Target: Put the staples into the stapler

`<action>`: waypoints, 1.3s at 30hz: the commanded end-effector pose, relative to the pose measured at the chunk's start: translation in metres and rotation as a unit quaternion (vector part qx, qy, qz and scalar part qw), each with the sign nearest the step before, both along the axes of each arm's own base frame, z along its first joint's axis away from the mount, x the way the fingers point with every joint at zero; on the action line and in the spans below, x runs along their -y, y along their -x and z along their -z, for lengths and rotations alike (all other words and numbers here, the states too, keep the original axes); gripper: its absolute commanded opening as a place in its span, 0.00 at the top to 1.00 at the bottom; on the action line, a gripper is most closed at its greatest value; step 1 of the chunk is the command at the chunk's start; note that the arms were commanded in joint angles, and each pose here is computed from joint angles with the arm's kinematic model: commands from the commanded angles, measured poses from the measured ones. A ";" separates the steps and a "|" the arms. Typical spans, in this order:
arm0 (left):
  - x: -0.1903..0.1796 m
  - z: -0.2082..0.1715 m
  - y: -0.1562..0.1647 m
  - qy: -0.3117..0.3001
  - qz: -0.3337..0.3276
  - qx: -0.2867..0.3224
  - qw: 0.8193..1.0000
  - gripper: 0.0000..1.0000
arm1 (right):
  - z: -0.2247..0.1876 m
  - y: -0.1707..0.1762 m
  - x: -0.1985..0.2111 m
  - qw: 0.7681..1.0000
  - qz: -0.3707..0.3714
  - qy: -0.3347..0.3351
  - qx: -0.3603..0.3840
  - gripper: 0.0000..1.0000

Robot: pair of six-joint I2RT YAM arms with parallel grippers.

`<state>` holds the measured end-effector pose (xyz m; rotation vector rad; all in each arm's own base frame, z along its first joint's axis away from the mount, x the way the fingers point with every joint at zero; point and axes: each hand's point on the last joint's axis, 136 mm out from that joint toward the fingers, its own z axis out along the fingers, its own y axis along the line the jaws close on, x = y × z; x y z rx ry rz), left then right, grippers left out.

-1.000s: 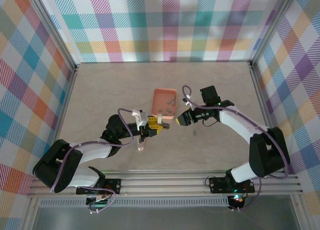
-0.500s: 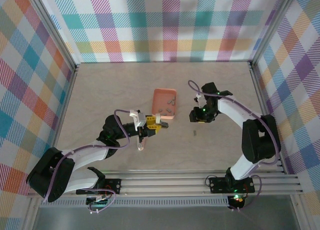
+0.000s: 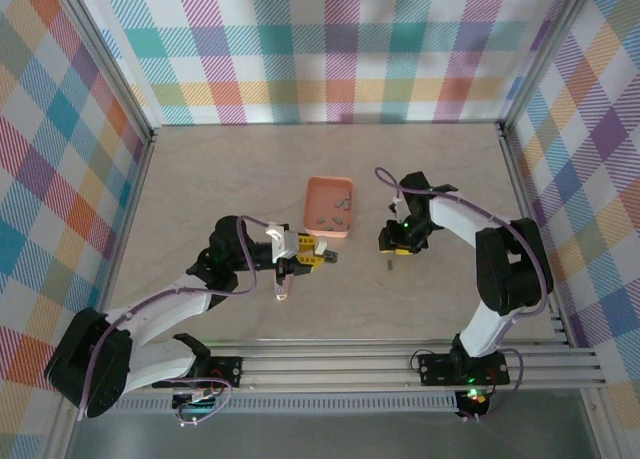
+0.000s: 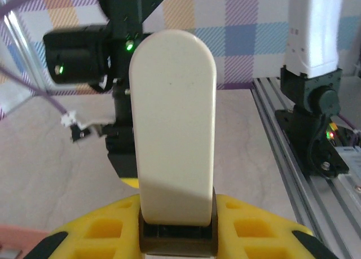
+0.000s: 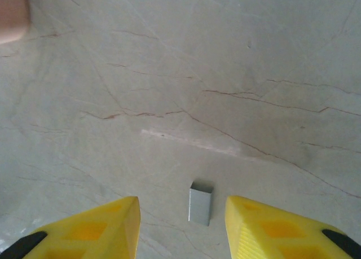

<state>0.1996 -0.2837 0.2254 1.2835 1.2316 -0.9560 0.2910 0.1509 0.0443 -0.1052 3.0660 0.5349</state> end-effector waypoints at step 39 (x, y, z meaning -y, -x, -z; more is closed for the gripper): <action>-0.001 0.017 0.014 -0.053 0.049 0.040 0.997 1.00 | 0.030 0.014 -0.001 0.993 0.009 0.105 -0.060 0.72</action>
